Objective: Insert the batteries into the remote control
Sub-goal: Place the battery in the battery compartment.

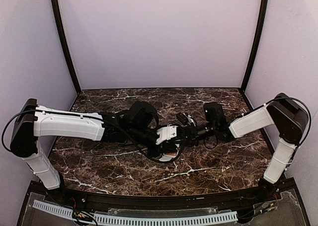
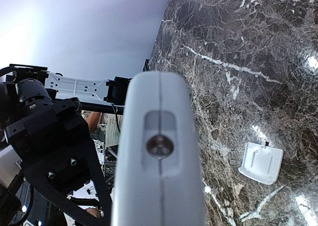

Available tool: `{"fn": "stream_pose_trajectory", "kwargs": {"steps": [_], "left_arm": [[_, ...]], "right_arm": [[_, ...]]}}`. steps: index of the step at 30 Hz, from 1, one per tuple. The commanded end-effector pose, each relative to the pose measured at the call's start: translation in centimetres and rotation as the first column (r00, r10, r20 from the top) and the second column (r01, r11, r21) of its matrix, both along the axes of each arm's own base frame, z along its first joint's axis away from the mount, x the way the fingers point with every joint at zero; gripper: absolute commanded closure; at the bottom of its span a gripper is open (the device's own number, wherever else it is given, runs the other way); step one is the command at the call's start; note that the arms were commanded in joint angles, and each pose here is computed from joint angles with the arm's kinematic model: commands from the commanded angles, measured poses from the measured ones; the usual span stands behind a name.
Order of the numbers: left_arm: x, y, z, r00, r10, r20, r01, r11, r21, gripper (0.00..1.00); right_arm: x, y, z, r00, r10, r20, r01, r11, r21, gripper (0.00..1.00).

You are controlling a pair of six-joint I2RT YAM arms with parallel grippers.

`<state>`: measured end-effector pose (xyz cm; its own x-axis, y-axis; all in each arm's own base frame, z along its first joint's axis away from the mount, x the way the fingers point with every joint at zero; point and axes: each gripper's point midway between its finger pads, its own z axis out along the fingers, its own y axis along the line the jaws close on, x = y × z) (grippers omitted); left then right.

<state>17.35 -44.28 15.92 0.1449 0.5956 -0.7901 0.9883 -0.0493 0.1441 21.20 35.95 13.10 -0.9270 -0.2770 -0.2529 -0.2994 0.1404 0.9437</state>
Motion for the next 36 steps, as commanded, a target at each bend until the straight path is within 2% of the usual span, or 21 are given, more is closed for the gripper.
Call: {"fn": "stream_pose_trajectory", "kwargs": {"steps": [1, 22, 28, 36], "left_arm": [[0.6, -0.5, 0.6, 0.999, 0.004, 0.05, -0.003, 1.0, -0.012, 0.98], [1.9, 1.7, -2.9, 0.992, 0.039, 0.12, -0.057, 0.986, 0.156, 0.96], [2.4, 2.1, -3.4, 0.988, 0.053, 0.142, -0.08, 0.978, 0.192, 0.84], [2.7, 2.0, -2.7, 0.987, 0.074, 0.14, -0.099, 0.979, 0.18, 0.66]], "right_arm": [[-0.3, 0.5, 0.9, 0.999, 0.029, 0.025, -0.03, 0.999, 0.039, 1.0], [-0.5, 0.6, 1.1, 0.999, 0.04, 0.026, -0.041, 0.998, 0.042, 1.0], [-0.5, 0.6, 1.1, 0.999, 0.041, 0.021, -0.042, 0.998, 0.042, 1.0], [-0.4, 0.6, 0.6, 0.999, 0.036, 0.013, -0.037, 0.999, 0.032, 1.0]]}}
